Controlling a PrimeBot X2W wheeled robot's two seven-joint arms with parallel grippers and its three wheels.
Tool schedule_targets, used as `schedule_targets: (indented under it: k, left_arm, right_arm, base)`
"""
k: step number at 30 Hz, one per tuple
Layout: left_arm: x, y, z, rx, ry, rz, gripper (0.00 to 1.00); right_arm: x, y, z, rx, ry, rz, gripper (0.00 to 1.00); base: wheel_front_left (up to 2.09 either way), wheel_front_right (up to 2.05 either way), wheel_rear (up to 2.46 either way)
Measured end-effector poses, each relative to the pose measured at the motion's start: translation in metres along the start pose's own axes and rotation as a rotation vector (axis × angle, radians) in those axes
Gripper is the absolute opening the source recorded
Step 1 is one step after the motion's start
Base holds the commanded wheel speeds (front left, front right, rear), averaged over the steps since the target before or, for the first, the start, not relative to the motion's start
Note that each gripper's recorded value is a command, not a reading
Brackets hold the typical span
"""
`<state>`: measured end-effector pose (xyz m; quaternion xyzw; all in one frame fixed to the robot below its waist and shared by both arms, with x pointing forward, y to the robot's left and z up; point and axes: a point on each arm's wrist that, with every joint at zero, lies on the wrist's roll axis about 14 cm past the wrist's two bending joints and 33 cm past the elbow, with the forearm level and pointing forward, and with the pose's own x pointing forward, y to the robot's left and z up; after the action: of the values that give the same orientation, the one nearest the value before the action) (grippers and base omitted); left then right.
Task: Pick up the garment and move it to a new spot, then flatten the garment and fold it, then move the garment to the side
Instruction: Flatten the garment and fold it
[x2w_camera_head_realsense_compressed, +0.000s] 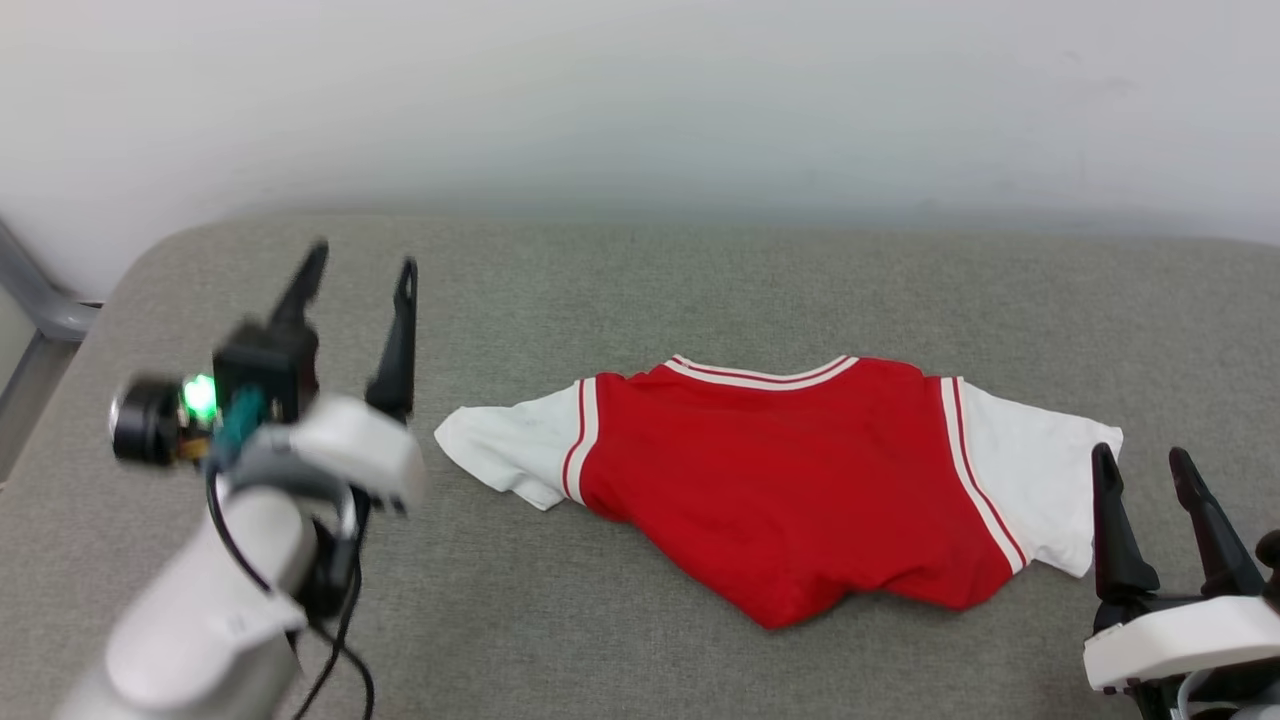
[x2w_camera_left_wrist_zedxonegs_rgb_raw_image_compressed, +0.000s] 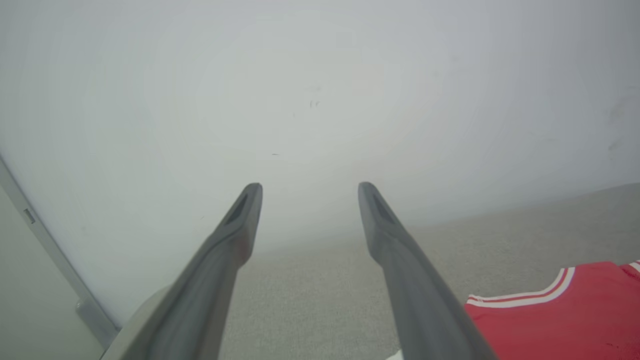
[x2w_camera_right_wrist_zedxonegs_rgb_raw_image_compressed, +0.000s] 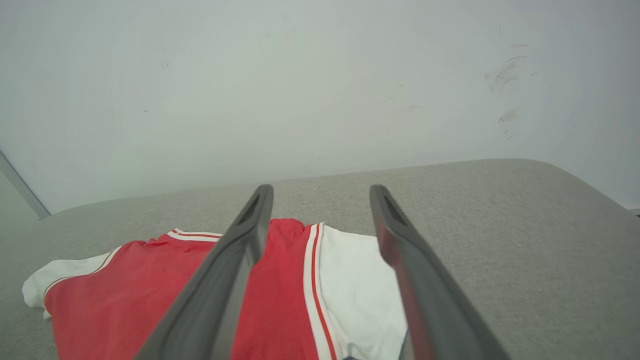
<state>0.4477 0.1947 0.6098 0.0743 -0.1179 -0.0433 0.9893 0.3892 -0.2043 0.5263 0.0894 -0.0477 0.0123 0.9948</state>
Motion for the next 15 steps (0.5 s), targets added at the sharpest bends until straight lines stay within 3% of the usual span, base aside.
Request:
schedule_targets:
  k: [9, 15]
  left_arm:
    - [-0.073, -0.013, -0.022, -0.092, 0.034, 0.099, 1.0]
    - [-0.098, -0.015, -0.035, -0.091, 0.064, 0.125, 1.0]
  right_arm:
    - [-0.01, 0.002, 0.004, -0.01, 0.0, 0.006, 1.0]
    - [-0.012, 0.001, -0.001, -0.023, 0.044, 0.007, 1.0]
  base:
    - [0.0, 0.0, 0.0]
    - [0.0, 0.0, 0.0]
